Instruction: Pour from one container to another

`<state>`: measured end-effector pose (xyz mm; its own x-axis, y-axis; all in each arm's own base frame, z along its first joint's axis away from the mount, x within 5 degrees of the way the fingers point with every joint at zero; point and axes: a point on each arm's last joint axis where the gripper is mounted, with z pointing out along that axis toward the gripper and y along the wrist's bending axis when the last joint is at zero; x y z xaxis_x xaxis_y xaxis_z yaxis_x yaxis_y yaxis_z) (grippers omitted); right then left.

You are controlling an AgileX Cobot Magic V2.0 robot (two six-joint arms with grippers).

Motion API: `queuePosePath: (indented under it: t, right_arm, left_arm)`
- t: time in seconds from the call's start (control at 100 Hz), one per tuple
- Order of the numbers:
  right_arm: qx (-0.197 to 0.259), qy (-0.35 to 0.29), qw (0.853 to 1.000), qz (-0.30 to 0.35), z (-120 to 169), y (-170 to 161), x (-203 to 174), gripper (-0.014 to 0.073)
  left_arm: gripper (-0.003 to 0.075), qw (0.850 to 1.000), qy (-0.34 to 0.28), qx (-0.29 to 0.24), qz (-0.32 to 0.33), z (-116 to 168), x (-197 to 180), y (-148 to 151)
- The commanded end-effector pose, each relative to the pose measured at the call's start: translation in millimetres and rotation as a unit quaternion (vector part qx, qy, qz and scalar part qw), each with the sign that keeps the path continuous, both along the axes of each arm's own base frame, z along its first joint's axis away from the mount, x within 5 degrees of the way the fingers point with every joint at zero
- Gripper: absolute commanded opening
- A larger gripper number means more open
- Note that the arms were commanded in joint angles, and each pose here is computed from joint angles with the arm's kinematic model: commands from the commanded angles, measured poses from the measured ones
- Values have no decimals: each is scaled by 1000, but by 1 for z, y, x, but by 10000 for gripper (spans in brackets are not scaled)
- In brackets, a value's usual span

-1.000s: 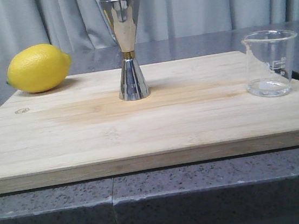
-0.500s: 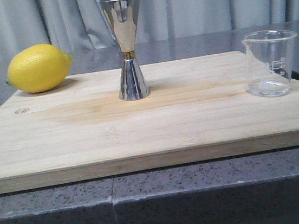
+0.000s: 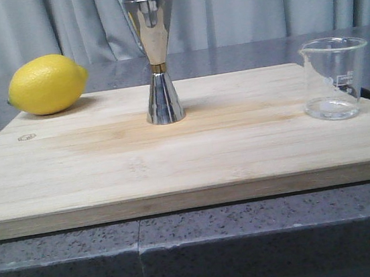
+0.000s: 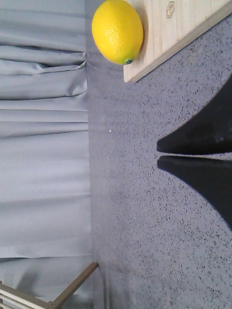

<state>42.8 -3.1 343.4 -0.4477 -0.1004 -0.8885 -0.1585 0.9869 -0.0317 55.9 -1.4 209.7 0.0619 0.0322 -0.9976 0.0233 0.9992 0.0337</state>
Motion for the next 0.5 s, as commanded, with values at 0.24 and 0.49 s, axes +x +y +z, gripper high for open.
queuePosePath:
  t: [0.24, 0.49]
  right_arm:
    - [7, -85, 994, -75, 13, -11, -15, -71]
    - [24, -198, 975, -99, -29, -5, -5, -71]
  left_arm:
    - [-19, 999, -48, -7, 2, 7, -3, 0]
    - [-19, 999, -48, -7, 2, 7, -3, 0]
